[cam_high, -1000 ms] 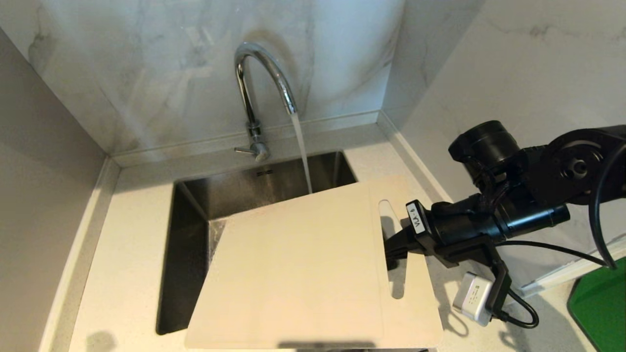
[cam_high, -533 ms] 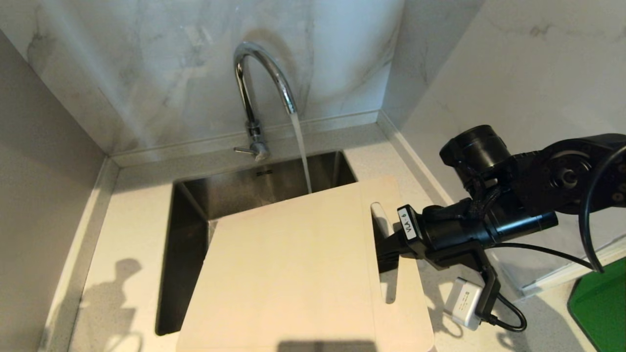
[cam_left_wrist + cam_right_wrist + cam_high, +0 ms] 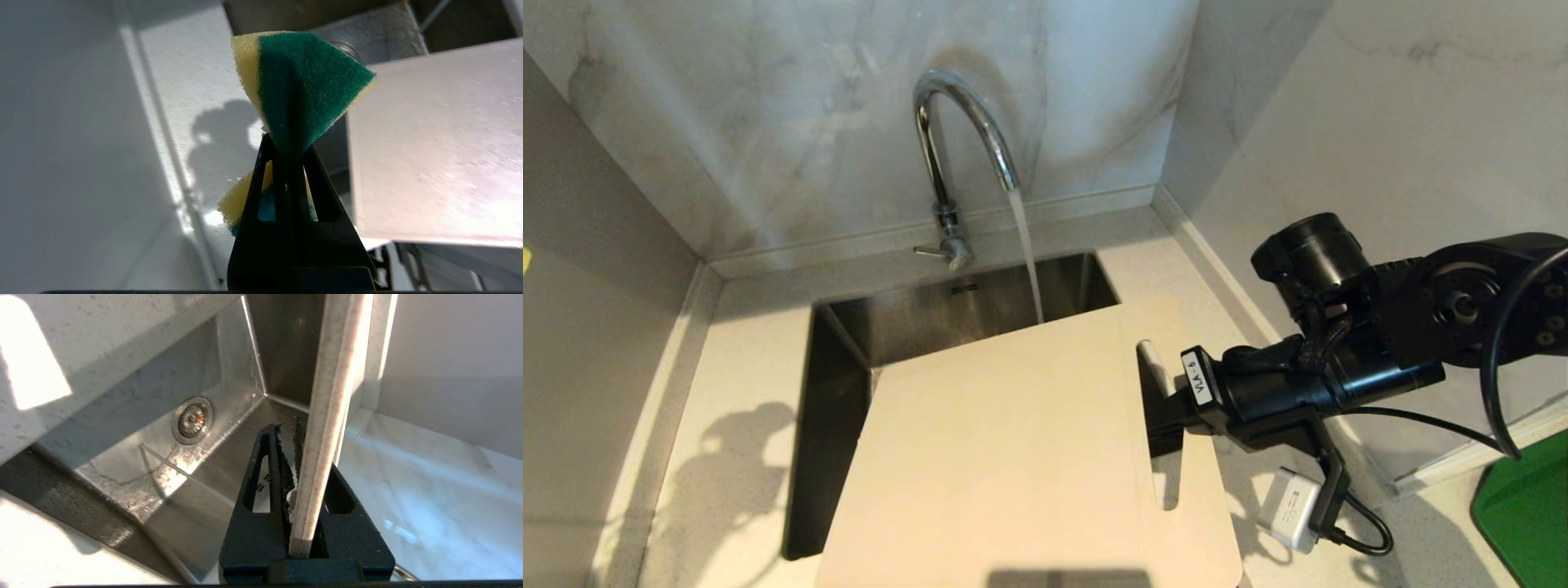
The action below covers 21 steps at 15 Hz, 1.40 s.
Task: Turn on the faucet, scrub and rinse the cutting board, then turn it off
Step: Scrub the cutting board underwater
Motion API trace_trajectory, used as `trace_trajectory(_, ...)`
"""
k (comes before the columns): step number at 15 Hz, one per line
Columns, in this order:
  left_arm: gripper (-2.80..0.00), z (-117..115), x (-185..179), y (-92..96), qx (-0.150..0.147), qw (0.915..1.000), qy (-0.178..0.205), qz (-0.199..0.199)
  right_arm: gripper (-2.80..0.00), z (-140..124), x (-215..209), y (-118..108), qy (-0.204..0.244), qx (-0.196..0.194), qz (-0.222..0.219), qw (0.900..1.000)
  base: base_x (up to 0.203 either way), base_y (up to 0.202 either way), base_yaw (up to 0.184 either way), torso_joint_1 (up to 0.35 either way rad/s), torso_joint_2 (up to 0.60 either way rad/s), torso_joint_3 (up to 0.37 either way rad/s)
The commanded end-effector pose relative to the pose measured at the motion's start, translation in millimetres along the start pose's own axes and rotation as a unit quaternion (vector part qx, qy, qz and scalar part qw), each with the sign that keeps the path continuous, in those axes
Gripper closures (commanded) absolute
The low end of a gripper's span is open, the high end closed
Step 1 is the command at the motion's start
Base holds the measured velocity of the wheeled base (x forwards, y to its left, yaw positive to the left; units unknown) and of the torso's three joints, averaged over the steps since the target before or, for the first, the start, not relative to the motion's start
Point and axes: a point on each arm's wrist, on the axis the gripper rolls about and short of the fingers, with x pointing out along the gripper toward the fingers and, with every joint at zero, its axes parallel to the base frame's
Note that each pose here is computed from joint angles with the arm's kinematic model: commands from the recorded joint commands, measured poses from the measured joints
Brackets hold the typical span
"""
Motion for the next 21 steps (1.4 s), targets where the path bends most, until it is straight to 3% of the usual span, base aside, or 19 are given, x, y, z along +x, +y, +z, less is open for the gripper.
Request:
trace_trajectory(1, 0.00, 7.4, 12.9, -13.9, -0.003, 0.9993, 0.027, -0.027, 0.00, 0.7, 7.6, -3.1, -0.007, -0.018, -0.008, 1.000, 0.000, 0.000, 0.000, 0.000, 0.00, 0.000)
trace_trajectory(5, 0.00, 5.5, 28.1, -43.7, 0.001, 0.9965, 0.060, -0.058, 0.00, 2.6, 13.9, -9.8, -0.013, -0.032, -0.014, 0.999, 0.000, 0.000, 0.000, 0.000, 0.00, 0.000)
trace_trajectory(8, 0.00, 5.7, 46.9, -68.3, -0.027, 0.9925, 0.093, -0.075, 0.00, 3.7, 18.3, -15.0, -0.017, -0.040, -0.012, 0.999, 0.000, 0.000, 0.000, 0.000, 0.00, 0.000)
trace_trajectory(14, 0.00, 6.8, 78.0, -110.4, -0.046, 0.9831, 0.149, -0.096, 0.00, 1.0, 26.7, -15.3, -0.016, -0.049, -0.015, 0.999, 0.000, 0.000, 0.000, 0.000, 0.00, 0.000)
trace_trajectory(21, 0.00, 16.8, 101.4, -165.5, -0.064, 0.9753, 0.163, -0.134, 0.00, 0.3, 27.1, -15.3, -0.015, -0.050, -0.016, 0.998, 0.000, 0.000, 0.000, 0.000, 0.00, 0.000)
